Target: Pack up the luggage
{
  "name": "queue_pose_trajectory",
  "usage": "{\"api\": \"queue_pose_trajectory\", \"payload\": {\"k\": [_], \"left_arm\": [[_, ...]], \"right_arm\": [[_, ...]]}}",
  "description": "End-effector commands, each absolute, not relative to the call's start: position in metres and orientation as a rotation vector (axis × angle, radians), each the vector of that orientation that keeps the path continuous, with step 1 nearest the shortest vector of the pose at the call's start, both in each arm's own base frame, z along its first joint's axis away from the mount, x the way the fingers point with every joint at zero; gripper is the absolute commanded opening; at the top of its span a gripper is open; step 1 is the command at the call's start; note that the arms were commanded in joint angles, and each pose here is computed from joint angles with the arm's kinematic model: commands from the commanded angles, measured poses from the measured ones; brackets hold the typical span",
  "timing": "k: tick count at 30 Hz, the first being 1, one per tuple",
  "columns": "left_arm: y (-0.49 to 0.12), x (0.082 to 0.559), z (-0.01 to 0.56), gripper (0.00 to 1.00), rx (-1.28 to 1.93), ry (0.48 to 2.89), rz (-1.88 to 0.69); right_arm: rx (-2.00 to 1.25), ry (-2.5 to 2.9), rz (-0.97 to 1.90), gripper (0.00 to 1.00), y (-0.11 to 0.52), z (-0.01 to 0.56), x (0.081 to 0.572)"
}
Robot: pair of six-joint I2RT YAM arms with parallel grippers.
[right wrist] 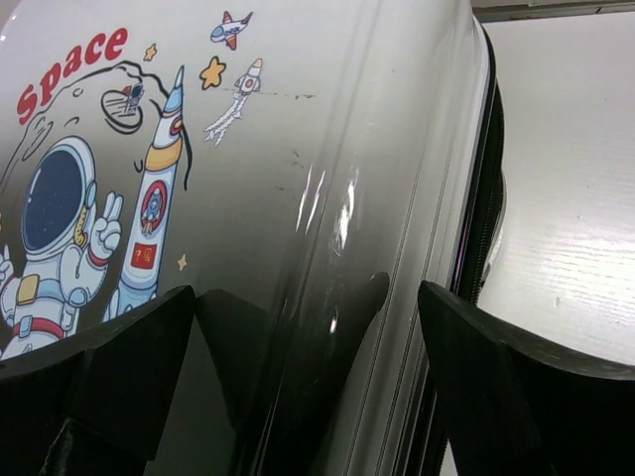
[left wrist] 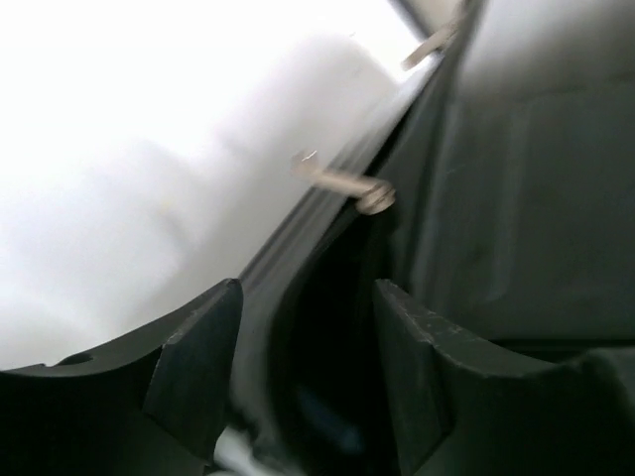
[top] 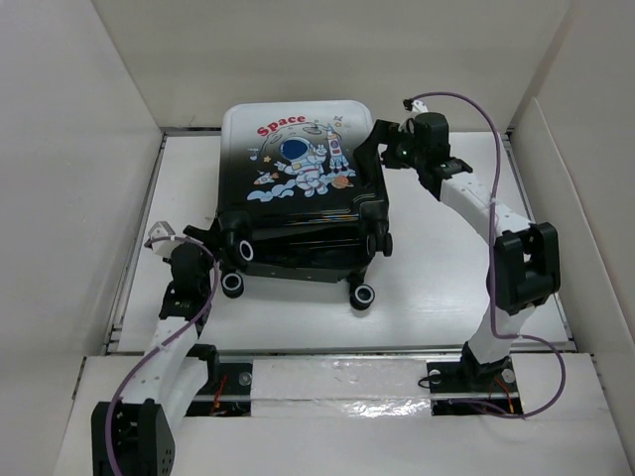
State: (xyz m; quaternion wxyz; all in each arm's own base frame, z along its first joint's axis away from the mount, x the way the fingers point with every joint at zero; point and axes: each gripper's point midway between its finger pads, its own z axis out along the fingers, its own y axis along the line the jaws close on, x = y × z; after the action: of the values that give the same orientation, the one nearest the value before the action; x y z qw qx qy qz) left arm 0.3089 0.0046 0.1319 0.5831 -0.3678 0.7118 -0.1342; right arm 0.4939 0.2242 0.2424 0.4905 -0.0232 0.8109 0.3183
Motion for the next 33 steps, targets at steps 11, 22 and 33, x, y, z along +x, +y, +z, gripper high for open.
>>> {"api": "queue_pose_trajectory", "payload": {"k": [11, 22, 33], "left_arm": [[0.019, 0.29, 0.074, 0.46, -1.018, 1.867, -0.148], [-0.042, 0.293, 0.067, 0.0, -0.818, 1.988, -0.325], [-0.207, 0.204, 0.051, 0.0, -0.436, 2.208, -0.525]], "right_arm": [[-0.159, 1.879, 0.723, 1.0, 0.21, 0.275, 0.474], [-0.212, 1.972, 0.809, 0.98, 0.239, 0.238, 0.487], [-0.503, 1.983, 1.094, 0.91, 0.338, 0.241, 0.487]]}}
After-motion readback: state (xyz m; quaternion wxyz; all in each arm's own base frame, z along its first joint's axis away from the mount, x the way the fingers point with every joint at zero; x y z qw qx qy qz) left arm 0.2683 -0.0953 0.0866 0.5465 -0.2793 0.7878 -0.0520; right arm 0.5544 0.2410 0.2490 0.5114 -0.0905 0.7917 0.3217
